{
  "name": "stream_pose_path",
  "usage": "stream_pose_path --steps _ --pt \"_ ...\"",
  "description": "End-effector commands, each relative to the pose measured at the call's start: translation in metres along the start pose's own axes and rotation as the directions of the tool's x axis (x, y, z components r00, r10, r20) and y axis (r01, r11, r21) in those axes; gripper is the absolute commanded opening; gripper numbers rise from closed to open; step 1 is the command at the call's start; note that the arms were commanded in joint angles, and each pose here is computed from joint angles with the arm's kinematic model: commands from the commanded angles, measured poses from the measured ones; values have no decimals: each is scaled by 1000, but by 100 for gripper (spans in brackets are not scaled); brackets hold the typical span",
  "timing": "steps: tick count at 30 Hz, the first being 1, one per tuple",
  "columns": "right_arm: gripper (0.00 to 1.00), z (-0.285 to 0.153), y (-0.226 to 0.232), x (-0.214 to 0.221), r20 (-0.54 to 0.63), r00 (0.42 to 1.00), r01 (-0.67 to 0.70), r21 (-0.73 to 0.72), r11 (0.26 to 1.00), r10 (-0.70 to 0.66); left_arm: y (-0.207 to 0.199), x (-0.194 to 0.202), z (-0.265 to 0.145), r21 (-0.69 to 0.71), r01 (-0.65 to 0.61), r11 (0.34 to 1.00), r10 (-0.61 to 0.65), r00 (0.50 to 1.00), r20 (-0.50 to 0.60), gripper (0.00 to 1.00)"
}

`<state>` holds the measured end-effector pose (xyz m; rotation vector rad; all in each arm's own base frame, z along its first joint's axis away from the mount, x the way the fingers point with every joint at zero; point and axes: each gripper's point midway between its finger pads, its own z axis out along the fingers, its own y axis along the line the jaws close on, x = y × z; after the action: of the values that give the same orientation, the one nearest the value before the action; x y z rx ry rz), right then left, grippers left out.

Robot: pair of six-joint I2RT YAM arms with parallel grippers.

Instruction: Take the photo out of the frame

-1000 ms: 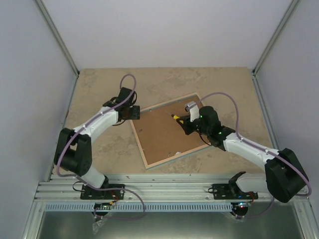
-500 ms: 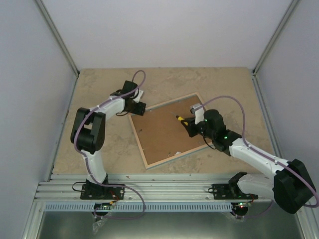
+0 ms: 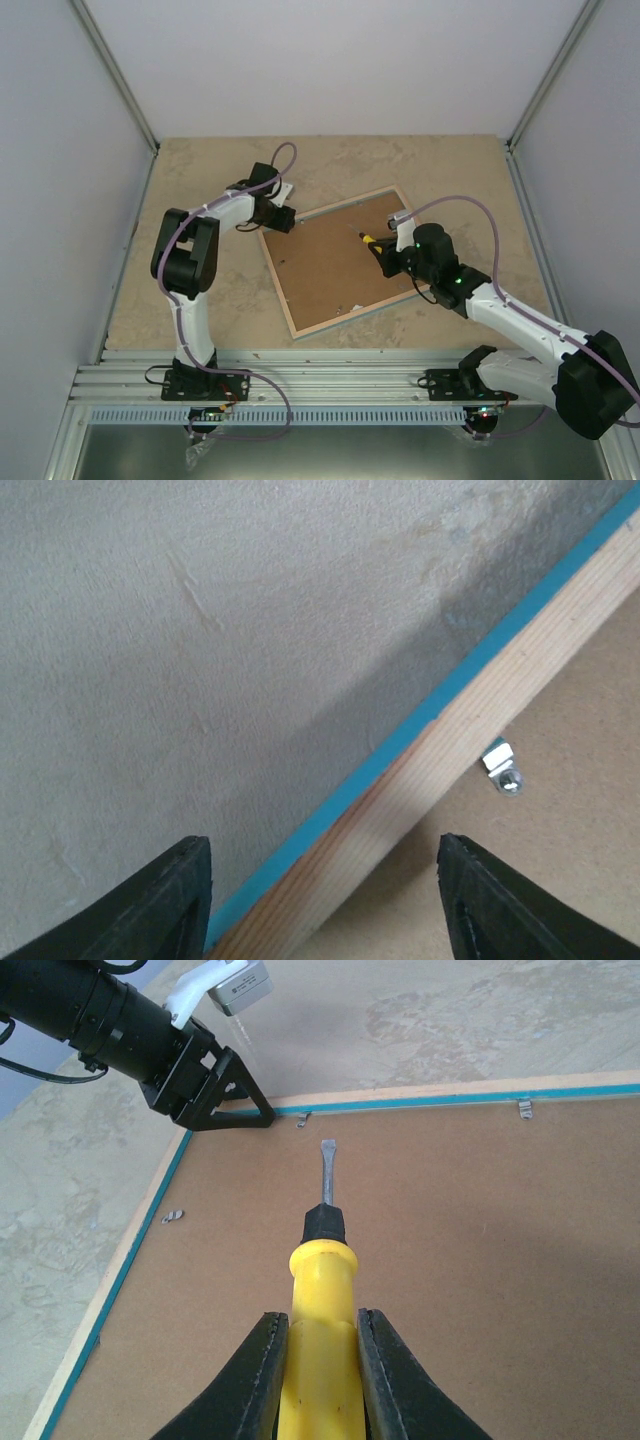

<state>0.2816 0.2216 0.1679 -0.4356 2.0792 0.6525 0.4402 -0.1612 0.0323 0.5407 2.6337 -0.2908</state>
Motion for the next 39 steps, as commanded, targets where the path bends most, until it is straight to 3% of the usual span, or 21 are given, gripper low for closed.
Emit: stream_pose_path --steps 1,8,19,29,39 --pt "1 -1 -4 0 8 1000 -7 16 1000 7 -1 6 10 11 4 1000 -3 999 -37 61" --pt "0 4 -2 2 -6 1000 1 1 1000 -1 7 15 12 -33 45 998 -47 996 -70 48" --pt "0 14 2 2 -11 1000 6 -24 1000 -6 -6 51 -5 -75 160 984 -169 975 -147 37" --pt "0 24 6 1 -34 999 32 -40 999 -33 -16 94 -15 -138 274 952 -298 930 -213 31" --pt "0 35 18 6 -68 996 48 -68 997 -53 -35 116 -33 -82 404 911 -412 880 -236 29"
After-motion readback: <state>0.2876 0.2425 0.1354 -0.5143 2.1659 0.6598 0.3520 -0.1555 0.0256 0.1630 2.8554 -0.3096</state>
